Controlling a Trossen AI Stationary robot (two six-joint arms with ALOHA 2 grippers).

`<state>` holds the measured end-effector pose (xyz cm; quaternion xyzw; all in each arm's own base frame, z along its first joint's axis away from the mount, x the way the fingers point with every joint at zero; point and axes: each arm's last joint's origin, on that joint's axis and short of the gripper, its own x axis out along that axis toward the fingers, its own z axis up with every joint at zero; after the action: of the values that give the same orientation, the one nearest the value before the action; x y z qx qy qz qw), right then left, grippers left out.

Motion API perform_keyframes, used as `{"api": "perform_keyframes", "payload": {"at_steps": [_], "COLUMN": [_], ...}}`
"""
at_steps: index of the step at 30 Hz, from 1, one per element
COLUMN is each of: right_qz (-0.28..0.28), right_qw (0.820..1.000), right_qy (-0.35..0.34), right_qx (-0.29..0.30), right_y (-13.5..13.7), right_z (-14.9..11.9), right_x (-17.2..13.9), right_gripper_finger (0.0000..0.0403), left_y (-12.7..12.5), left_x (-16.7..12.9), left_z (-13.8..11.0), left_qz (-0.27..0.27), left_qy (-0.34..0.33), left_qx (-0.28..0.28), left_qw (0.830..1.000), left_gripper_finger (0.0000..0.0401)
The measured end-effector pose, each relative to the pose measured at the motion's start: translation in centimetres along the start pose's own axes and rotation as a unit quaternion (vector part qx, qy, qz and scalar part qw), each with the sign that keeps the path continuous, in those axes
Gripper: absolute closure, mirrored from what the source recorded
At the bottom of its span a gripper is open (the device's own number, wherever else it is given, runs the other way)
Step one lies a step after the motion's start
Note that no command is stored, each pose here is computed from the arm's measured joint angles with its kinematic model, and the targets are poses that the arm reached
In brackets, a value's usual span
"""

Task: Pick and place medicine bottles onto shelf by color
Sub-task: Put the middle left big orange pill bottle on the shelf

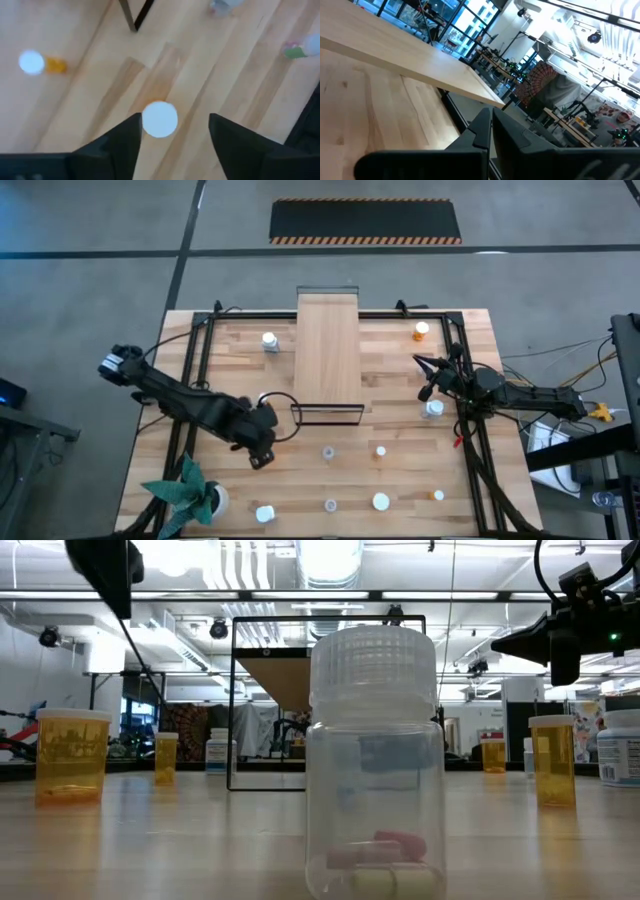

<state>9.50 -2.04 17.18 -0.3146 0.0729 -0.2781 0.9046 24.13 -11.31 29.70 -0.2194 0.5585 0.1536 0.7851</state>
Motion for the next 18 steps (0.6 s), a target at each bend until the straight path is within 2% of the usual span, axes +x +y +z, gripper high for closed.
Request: {"api": "perform_keyframes", "payload": {"at_steps": [6,13,18], "right_qz": [0.000,0.000,0.000], "right_qw": [1.000,1.000,1.000], "right_qy": [0.000,0.000,0.000], "right_qx": [0.000,0.000,0.000], "right_y": [0.0,0.0,0.0], "right_z": [0.0,0.0,0.0], "right_x": [0.0,0.0,0.0], "right_gripper_finger": [0.0394,0.0394,0.0394], "left_y": [0.3,1.1,1.3], "left_x": [1.7,3.7,4.6], "left_z": [-0.5,-1.3,-1.5], "left_qz": [0.030,0.069,0.056], "left_qy": [0.034,0.050,0.044], "left_qx": [-0.097,-0.203,-0.237], "left_qw": [0.994,0.975,0.969], "left_gripper_finger": [0.0149,0.0125,0.0118]}}
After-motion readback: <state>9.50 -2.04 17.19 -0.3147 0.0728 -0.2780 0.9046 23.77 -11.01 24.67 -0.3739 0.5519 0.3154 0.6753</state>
